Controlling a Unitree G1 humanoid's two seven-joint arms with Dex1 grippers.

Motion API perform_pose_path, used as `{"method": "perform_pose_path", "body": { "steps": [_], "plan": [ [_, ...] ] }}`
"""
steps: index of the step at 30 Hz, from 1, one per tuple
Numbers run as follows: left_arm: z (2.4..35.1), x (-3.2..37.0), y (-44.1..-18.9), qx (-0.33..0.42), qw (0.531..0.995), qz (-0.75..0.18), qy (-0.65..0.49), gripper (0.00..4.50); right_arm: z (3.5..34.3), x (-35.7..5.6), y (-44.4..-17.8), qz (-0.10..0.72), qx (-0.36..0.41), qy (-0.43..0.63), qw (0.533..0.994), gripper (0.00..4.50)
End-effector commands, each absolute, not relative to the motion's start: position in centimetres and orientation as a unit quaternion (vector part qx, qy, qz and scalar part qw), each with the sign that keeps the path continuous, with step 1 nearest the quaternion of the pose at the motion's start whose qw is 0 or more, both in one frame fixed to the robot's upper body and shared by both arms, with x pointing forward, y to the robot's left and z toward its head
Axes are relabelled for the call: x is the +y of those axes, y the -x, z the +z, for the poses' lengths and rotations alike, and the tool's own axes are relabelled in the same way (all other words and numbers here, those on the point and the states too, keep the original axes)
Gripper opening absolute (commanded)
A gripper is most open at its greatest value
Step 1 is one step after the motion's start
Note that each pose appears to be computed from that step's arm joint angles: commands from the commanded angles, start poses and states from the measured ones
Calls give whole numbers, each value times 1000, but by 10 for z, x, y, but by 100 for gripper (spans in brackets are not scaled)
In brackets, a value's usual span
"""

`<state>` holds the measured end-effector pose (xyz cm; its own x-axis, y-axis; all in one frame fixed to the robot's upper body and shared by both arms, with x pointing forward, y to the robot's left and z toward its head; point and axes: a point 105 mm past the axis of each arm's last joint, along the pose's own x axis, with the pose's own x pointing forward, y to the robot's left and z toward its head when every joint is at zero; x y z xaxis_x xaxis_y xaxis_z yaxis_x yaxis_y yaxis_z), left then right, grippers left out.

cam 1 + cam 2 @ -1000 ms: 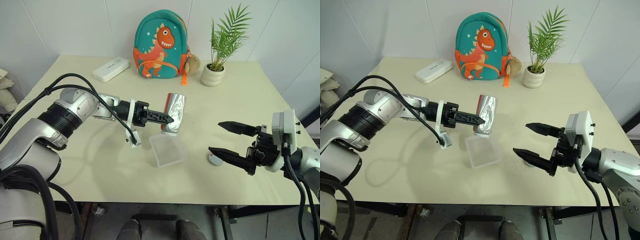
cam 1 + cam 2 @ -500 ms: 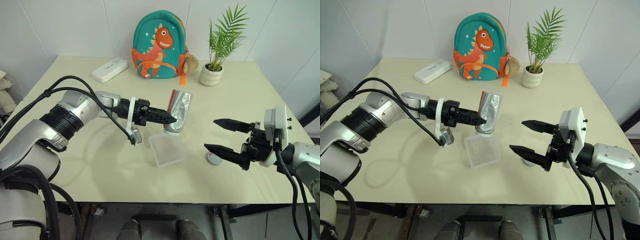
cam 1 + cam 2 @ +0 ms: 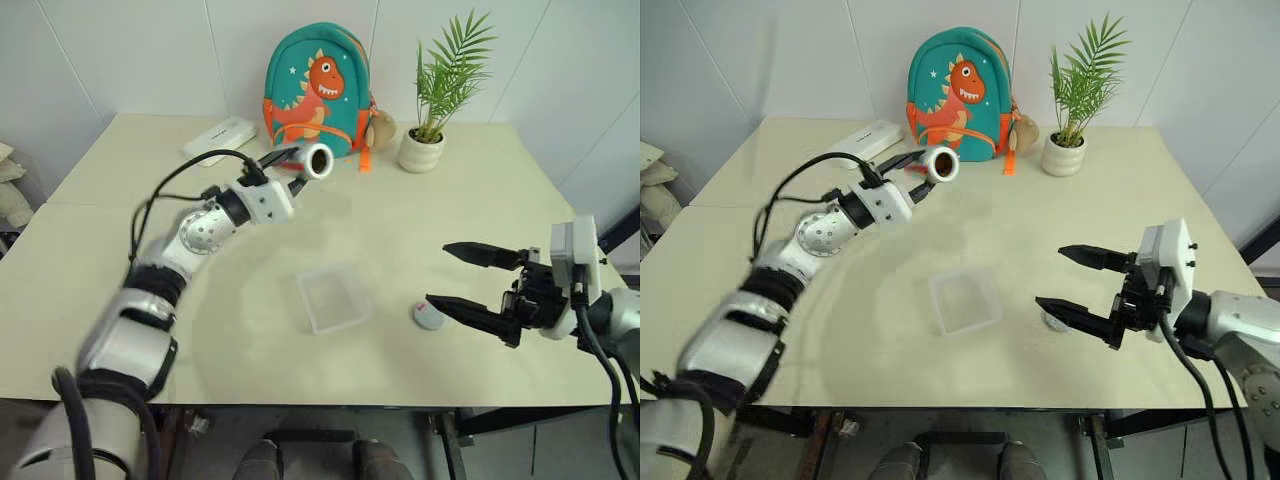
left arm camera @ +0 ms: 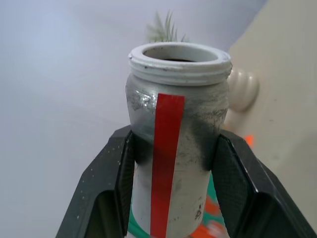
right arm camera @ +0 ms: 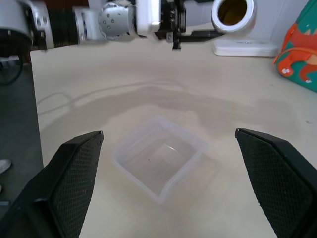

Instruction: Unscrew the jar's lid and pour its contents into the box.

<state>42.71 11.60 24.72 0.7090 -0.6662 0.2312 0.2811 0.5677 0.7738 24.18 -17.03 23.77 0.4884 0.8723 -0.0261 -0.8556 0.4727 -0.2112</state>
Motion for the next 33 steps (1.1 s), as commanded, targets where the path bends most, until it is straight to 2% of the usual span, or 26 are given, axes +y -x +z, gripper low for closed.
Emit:
{"method": "perform_pose_path", "body": {
  "steps": [1, 6, 9, 14, 18, 21, 24, 26, 28, 30, 33],
  "plan": [
    [270, 152, -428, -185, 926, -298, -138, 188, 247, -177, -239, 500, -58, 106, 858, 449],
    [259, 190, -422, -110, 952, -285, -2, 188, 247, -175, -241, 506, -57, 104, 854, 449],
    [253, 199, -419, -79, 956, -281, 33, 188, 248, -174, -242, 510, -59, 103, 852, 449],
    [252, 205, -409, -67, 949, -300, 65, 188, 250, -174, -240, 522, -65, 102, 845, 449],
    [249, 201, -405, -51, 948, -314, 34, 188, 249, -174, -241, 520, -62, 103, 845, 449],
    [258, 187, -401, -94, 934, -327, -112, 188, 248, -174, -239, 524, -61, 103, 843, 449],
    [271, 163, -393, -171, 876, -338, -298, 188, 246, -174, -239, 524, -59, 104, 843, 449],
    [276, 157, -393, -197, 866, -334, -317, 188, 246, -174, -239, 524, -60, 104, 843, 449],
    [279, 139, -387, -239, 804, -337, -427, 188, 246, -173, -239, 523, -60, 104, 844, 449],
    [275, 119, -378, -281, 720, -353, -527, 188, 245, -172, -239, 523, -60, 103, 844, 449],
    [276, 86, -360, -375, 534, -337, -679, 188, 244, -171, -239, 522, -62, 103, 845, 449]
  ]
}}
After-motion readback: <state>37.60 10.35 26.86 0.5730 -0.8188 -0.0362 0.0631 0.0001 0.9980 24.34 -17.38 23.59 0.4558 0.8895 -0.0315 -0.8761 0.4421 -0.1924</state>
